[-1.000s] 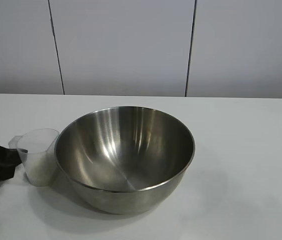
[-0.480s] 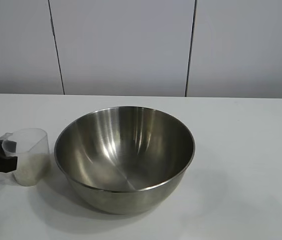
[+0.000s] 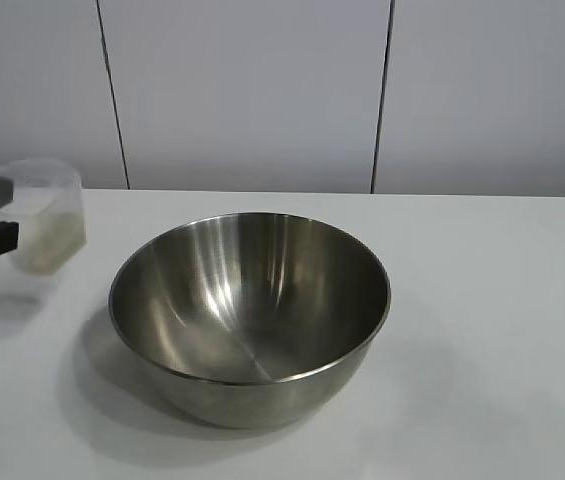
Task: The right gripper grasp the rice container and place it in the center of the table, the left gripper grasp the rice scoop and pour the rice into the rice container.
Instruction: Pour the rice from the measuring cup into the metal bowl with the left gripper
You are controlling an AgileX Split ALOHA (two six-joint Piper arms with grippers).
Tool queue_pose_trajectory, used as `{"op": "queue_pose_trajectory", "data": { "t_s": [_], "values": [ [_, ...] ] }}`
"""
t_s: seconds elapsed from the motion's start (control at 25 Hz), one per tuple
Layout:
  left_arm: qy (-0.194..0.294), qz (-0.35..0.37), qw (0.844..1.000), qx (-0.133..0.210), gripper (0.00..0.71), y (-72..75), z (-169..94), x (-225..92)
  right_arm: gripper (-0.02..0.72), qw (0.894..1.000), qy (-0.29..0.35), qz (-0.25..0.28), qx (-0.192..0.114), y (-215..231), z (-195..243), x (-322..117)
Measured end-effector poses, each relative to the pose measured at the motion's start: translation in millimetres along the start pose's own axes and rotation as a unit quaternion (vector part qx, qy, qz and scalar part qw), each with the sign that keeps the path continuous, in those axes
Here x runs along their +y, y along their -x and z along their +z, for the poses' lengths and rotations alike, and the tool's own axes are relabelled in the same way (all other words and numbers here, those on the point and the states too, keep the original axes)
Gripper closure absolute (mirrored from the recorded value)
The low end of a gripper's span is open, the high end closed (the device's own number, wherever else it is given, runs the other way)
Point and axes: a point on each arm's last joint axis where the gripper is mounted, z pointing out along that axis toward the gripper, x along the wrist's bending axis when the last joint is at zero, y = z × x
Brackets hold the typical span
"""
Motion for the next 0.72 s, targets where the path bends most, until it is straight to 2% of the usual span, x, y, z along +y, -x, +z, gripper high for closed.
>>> {"op": "queue_pose_trajectory", "data": {
  "t_s": [0.2,0.36,0.44,0.52,0.64,0.72],
  "values": [
    [-0.001,0.112,0.993,-0.046,0.704,20.7,2,57,0.295,1.0,0.0,0.0,0.0,0,0,0],
    [-0.012,0.203,0.975,-0.087,0.704,49.8,7,83,0.295,1.0,0.0,0.0,0.0,0,0,0],
    [-0.005,0.266,0.958,-0.106,0.704,67.2,8,91,0.295,1.0,0.0,0.0,0.0,0,0,0],
    [0.006,0.32,0.941,-0.108,0.704,80.4,6,97,0.295,1.0,0.0,0.0,0.0,0,0,0],
    [0.035,0.43,0.898,-0.09,0.704,96.4,2,105,0.295,1.0,0.0,0.0,0.0,0,0,0],
    [0.06,0.516,0.852,-0.064,0.704,104.3,-1,112,0.295,1.0,0.0,0.0,0.0,0,0,0]
  ]
}}
